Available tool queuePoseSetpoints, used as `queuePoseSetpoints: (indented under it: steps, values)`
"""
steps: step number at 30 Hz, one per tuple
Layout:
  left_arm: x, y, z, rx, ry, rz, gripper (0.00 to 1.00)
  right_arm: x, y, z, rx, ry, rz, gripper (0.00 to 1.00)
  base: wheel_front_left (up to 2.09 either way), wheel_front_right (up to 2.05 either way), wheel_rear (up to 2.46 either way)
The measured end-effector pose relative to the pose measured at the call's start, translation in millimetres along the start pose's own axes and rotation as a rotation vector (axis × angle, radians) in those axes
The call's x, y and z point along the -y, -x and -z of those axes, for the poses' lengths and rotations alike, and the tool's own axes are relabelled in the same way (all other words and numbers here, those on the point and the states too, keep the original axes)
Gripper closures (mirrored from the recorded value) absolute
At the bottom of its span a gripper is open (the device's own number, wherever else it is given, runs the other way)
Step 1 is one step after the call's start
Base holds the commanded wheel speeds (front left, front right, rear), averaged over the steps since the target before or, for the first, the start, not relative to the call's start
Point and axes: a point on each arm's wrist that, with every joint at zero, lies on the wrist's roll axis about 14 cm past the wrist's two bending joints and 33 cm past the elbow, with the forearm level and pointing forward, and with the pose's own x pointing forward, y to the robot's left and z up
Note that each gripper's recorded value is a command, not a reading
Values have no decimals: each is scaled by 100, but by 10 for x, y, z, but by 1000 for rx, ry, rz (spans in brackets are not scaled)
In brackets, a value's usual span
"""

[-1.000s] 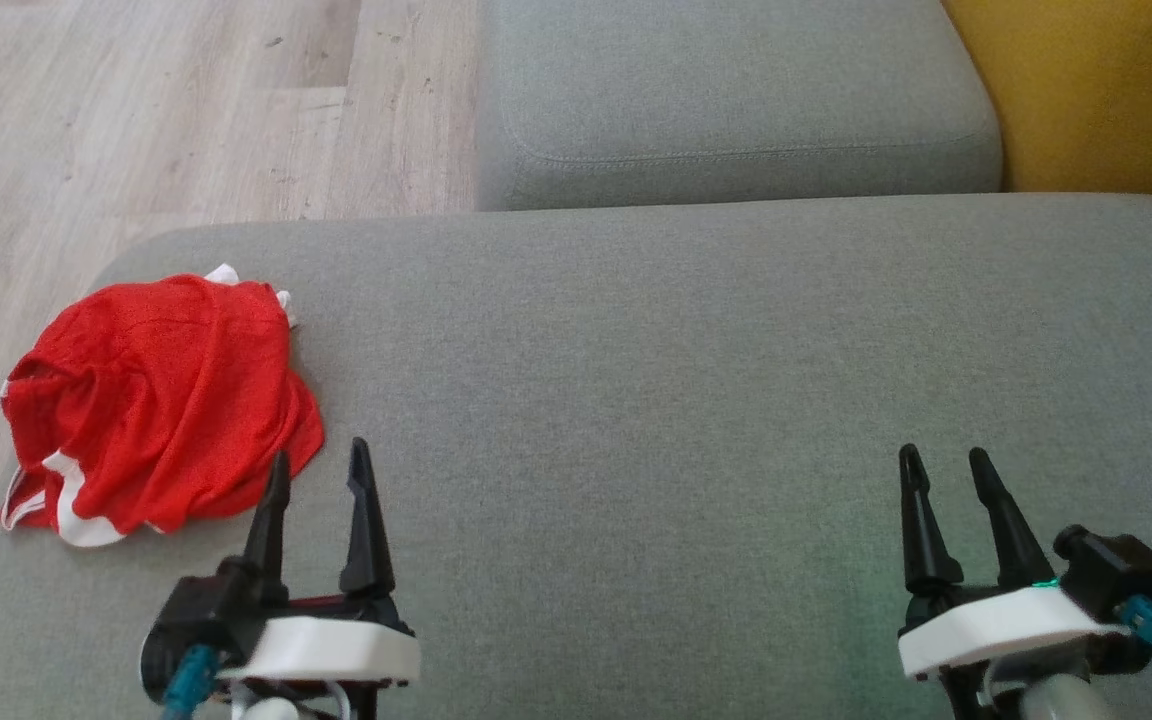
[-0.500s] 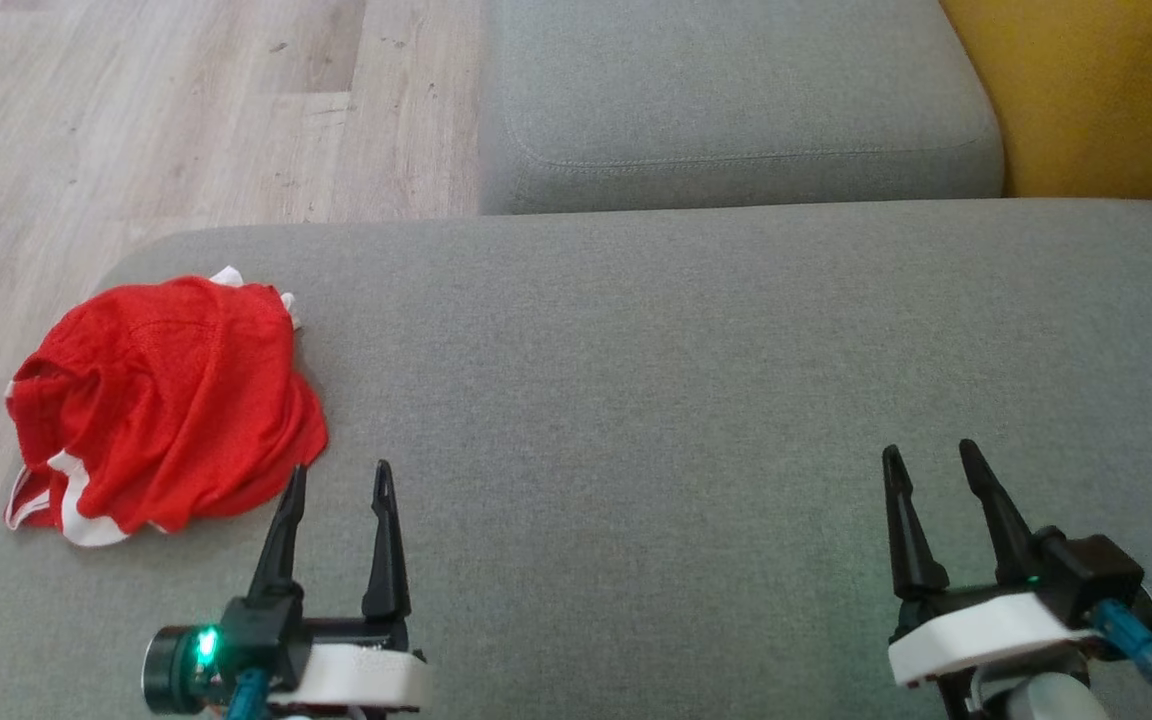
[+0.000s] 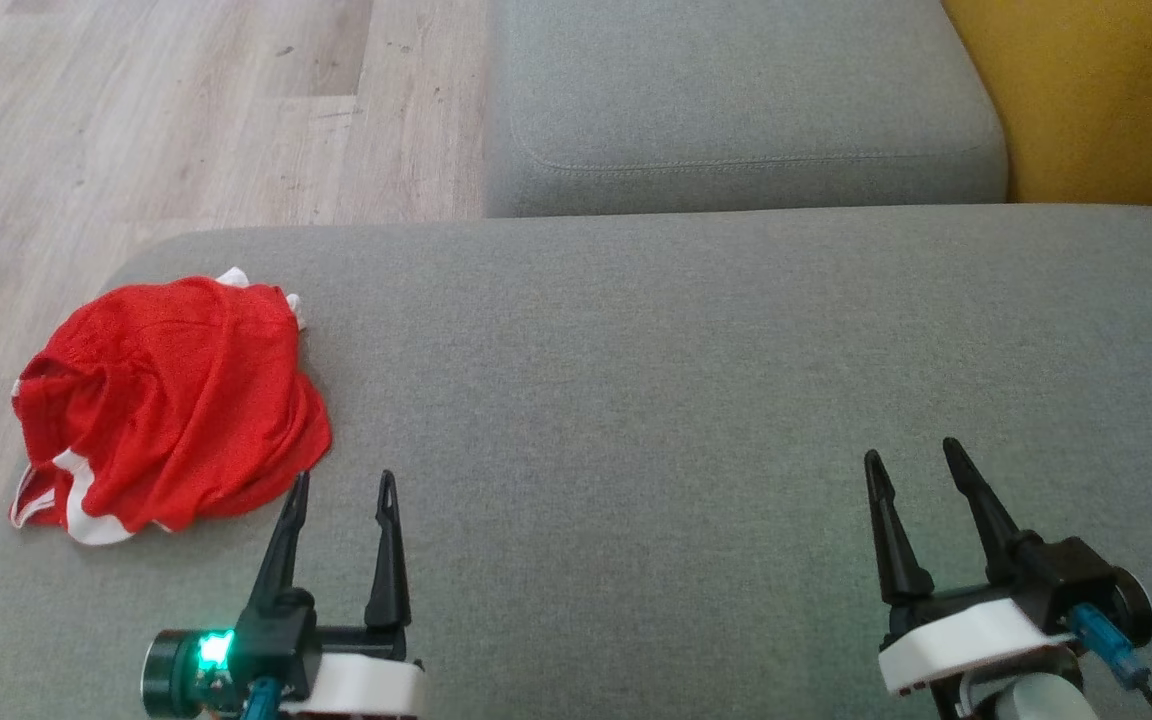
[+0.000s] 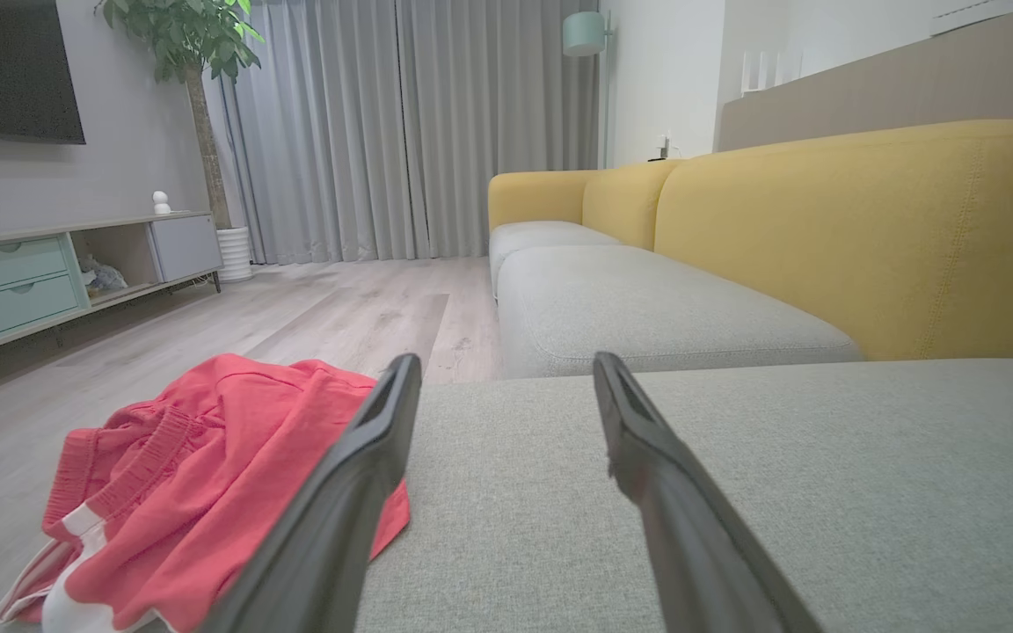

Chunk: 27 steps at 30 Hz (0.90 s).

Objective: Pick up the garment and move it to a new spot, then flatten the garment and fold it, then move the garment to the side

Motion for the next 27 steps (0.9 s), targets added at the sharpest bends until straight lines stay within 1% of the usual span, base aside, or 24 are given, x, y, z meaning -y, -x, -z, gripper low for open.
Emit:
queuePoseSetpoints:
  steps: [12,18,26,27]
  values:
    - [-101,33,64,-20,-9,-30,0,-43,-18,7,-2,-2,-14,0,0,0,0]
    - [-368,132,75,-25,-15,-116,0,-228,-138,58,-19,-10,-77,0,0,0,0]
    - [-956,476,52,-26,-30,-320,0,-673,-424,162,-50,-15,-223,0,0,0,0]
    - [-956,476,52,-26,-30,-320,0,-673,-424,162,-50,-15,-223,0,0,0,0]
